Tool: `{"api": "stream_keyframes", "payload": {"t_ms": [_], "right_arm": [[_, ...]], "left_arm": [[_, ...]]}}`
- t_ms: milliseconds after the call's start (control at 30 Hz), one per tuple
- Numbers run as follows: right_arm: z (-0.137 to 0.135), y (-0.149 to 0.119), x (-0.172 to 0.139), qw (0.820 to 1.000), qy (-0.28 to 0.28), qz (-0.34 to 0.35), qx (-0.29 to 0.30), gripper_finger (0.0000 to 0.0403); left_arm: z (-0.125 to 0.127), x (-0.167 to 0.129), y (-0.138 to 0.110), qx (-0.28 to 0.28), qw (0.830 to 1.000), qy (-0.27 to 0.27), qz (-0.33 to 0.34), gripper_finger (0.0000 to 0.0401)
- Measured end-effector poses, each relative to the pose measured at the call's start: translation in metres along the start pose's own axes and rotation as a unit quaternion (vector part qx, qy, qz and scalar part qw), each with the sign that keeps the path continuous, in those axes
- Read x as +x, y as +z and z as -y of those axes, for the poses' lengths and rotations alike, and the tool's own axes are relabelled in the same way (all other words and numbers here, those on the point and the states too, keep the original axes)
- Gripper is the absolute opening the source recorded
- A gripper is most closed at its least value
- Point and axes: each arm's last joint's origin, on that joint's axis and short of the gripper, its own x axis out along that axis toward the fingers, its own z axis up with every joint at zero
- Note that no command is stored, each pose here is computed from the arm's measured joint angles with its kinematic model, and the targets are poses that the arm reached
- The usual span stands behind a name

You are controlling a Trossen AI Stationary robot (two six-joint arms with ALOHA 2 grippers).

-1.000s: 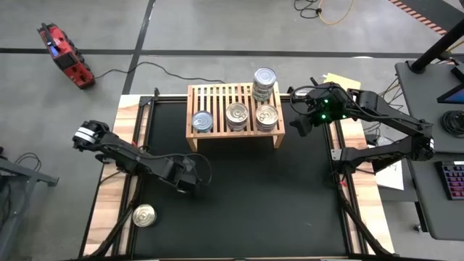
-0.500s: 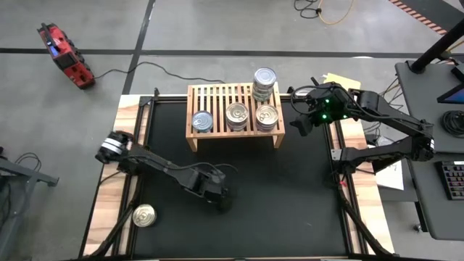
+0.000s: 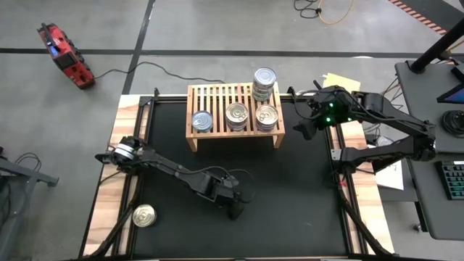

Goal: Stack canned seafood by type on shelf
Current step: Stack the blue pink tuna can on top of the blue pink tuna can on the shelf

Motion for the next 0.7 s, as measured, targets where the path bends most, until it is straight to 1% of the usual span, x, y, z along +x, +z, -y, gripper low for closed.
{"api": "stream_keyframes", "payload": {"t_ms": [167, 267, 400, 467, 600, 700], "right_arm": [[-0.008, -0.015, -0.003, 0.999, 0.023, -0.021, -0.006, 0.0194], [-0.013, -0.025, -0.001, 0.999, 0.037, -0.034, -0.007, 0.0196], [-0.019, -0.041, 0.009, 0.997, 0.060, -0.039, -0.013, 0.0194], [-0.024, -0.051, 0.018, 0.995, 0.085, -0.042, -0.014, 0.0191], [-0.036, -0.067, 0.041, 0.987, 0.153, -0.031, -0.024, 0.0184], [-0.045, -0.078, 0.058, 0.980, 0.197, -0.021, -0.033, 0.0177]], "left_arm": [[0.016, -0.023, 0.009, 0.050, 0.997, -0.048, 0.018, 0.0000], [0.022, -0.035, 0.011, 0.076, 0.995, -0.068, 0.024, 0.0000], [0.030, -0.060, 0.015, 0.113, 0.985, -0.118, 0.059, 0.0000], [0.032, -0.071, 0.014, 0.130, 0.980, -0.132, 0.074, 0.0000], [0.030, -0.091, 0.011, 0.154, 0.973, -0.133, 0.107, 0.0000], [0.023, -0.108, 0.008, 0.159, 0.969, -0.137, 0.131, 0.0000]]}}
